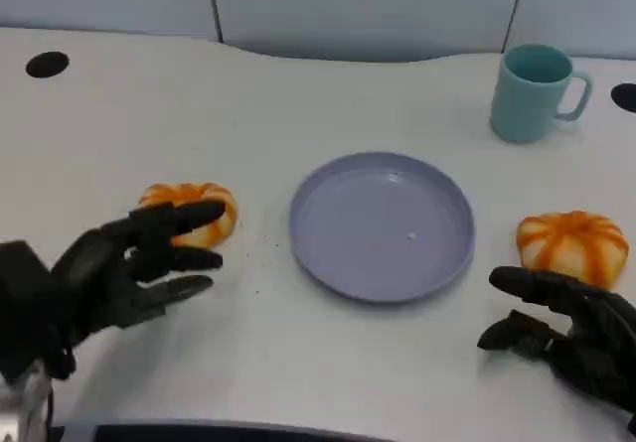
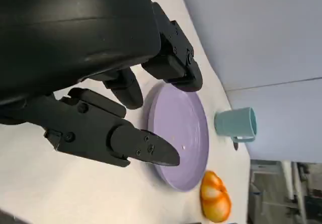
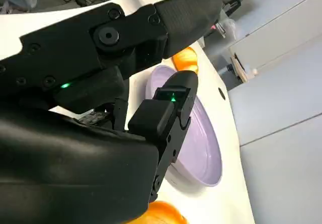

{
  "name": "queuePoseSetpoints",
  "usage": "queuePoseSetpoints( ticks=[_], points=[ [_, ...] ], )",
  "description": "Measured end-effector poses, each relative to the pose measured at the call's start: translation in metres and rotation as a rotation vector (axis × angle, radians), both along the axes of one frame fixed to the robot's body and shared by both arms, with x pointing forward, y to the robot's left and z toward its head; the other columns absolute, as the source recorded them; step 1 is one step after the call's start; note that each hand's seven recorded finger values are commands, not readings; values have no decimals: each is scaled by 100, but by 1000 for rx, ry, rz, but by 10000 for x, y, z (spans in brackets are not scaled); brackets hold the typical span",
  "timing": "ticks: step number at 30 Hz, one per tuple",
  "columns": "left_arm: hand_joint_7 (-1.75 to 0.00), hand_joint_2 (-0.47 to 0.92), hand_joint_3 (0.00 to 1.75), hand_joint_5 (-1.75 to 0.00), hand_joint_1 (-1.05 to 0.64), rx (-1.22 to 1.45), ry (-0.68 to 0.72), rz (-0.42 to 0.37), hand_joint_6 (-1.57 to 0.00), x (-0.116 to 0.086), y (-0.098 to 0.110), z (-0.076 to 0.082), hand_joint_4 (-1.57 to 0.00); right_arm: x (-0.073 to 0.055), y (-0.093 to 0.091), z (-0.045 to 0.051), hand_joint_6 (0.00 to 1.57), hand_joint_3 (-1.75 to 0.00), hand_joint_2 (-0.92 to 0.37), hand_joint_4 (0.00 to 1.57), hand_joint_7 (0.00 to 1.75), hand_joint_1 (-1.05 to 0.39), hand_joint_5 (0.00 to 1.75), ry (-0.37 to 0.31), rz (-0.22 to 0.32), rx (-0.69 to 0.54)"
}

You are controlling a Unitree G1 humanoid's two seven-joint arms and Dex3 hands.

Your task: Grasp the bread from the table and place it into the plate.

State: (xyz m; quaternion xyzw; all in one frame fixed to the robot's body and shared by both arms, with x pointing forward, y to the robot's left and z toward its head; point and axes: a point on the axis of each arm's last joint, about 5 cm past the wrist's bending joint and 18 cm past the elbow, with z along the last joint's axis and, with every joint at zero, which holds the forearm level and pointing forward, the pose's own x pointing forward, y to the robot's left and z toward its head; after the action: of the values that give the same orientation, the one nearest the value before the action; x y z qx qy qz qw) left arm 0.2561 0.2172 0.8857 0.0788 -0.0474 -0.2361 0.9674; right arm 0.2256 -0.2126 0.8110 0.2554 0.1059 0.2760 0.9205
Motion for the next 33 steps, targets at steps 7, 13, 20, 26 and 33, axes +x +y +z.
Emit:
queuePoseSetpoints(
  ticks=[7, 13, 20, 26, 33],
  points=[
    [0, 91, 1, -35, -62, 364, -179, -5, -35, 88, -72, 217, -20, 2, 12, 0, 96, -9, -92, 55, 1, -41, 112, 1, 3, 7],
    [0, 89, 0, -28, -67, 655, -320, 15, -34, 120, -104, 333, -21, -3, 12, 0, 96, -10, -92, 54, 1, -41, 112, -6, 3, -2],
    [0, 91, 1, -20, -73, 842, -374, 30, -27, 158, -228, 456, -17, 0, 17, 7, 97, -9, -92, 55, 2, -42, 112, -3, -5, -13],
    [0, 91, 0, -14, -74, 990, -374, 43, -24, 219, -310, 514, -11, -3, 22, 3, 97, -8, -92, 56, 2, -42, 111, -5, -7, -6],
    [0, 90, 0, -11, -73, 1096, -383, 62, -22, 356, -410, 642, -10, -3, 24, 4, 96, -9, -92, 56, 2, -43, 112, -8, -7, -7]
  ],
)
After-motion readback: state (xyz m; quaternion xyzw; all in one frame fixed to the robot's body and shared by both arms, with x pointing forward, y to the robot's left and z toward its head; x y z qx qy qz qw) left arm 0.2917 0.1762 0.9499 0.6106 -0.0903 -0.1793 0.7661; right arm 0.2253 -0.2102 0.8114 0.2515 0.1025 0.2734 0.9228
